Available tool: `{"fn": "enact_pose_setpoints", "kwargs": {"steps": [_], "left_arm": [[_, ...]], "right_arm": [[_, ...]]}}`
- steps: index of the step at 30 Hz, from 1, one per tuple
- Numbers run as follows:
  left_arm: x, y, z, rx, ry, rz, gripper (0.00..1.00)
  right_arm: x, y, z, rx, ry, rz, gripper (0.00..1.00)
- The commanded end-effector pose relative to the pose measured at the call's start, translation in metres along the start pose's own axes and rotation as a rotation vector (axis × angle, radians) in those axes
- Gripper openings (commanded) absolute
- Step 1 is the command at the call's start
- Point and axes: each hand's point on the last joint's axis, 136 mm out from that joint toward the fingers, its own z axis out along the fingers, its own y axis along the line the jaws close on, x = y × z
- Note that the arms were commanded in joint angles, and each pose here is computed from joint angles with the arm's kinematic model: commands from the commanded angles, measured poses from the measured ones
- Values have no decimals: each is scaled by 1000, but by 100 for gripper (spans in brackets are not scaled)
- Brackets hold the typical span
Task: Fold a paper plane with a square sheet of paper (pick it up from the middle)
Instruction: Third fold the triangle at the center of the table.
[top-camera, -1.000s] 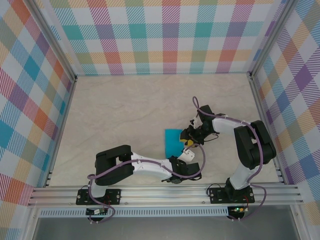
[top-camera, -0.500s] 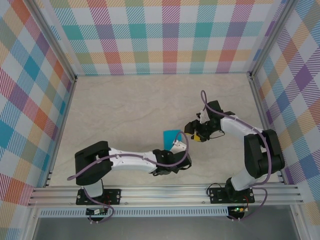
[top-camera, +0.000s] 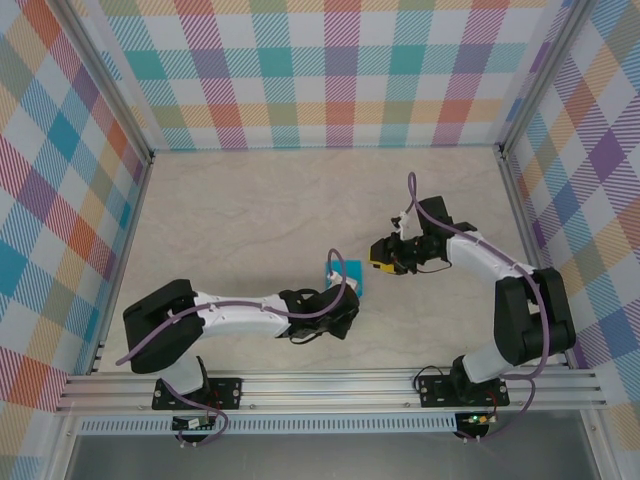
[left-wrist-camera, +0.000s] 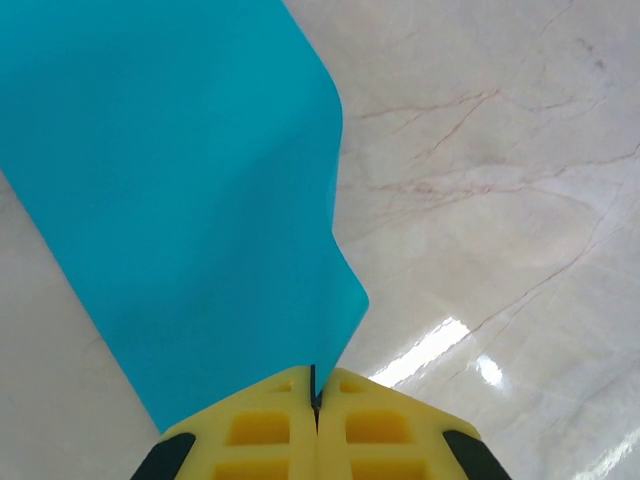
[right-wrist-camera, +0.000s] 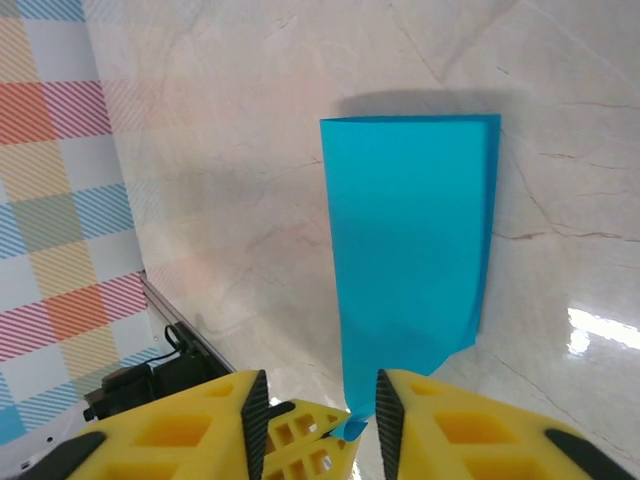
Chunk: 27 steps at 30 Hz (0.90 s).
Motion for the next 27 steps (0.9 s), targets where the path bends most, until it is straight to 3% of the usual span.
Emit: {"fn": "enact_pose_setpoints", "kwargs": {"steps": [1, 11, 27], "left_arm": [[-13, -6, -15, 116, -56, -76, 3], [-13, 13, -19, 201, -35, -134, 4], [-7, 24, -10, 258, 40, -140, 4]], "right_arm": [[-1, 9, 7, -49, 35, -26, 33], [11, 14, 52, 25, 140, -71, 27], [-1, -24, 100, 238, 228, -65, 22]]}}
